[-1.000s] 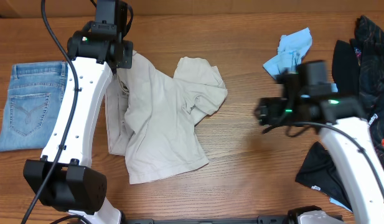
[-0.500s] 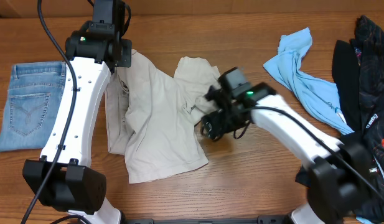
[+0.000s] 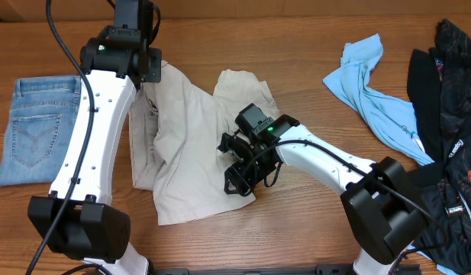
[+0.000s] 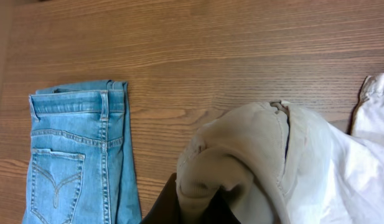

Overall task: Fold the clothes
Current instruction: 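Grasp the shorts' waistband corners with left and right grippers, then lift the shorts with both grippers, stretch apart, and lay them flat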

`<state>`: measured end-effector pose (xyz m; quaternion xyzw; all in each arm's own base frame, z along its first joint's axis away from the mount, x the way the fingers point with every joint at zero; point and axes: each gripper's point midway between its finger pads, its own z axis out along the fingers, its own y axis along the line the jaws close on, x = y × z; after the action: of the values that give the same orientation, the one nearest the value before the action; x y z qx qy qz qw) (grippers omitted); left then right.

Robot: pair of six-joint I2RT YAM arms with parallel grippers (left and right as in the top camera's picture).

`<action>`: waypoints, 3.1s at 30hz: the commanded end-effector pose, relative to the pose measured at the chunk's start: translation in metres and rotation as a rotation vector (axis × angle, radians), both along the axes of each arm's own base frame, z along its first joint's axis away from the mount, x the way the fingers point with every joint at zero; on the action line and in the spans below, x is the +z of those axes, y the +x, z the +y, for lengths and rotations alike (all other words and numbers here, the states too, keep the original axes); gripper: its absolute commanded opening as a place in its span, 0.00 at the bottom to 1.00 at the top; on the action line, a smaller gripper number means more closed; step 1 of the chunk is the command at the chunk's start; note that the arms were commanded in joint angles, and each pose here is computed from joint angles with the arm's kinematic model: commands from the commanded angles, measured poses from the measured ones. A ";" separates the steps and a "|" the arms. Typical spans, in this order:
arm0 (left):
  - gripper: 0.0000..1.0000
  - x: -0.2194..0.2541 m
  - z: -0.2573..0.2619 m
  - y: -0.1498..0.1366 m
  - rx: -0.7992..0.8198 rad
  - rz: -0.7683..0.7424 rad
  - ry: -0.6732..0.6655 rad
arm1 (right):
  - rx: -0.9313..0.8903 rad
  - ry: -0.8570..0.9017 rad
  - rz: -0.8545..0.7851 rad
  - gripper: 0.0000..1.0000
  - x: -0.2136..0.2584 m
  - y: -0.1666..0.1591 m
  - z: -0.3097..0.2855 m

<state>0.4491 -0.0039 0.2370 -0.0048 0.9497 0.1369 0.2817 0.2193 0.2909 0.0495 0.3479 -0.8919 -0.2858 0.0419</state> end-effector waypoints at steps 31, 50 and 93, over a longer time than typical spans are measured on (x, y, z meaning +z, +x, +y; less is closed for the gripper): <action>0.04 0.013 0.063 -0.001 0.223 -0.059 0.024 | -0.683 -0.050 -0.301 0.55 0.092 0.235 -0.156; 0.04 -0.004 0.062 0.001 0.220 -0.006 0.029 | -0.127 -0.194 -0.604 0.65 0.024 0.233 -0.075; 0.04 0.305 0.018 -0.258 -0.089 -0.910 -0.213 | -0.982 0.130 -1.543 0.05 0.492 -0.010 -0.271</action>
<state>0.2305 -0.0130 0.5135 -0.0036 0.7792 -0.0406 0.6254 0.2402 0.0631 0.5148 0.1097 -0.7345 -0.0581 -0.6671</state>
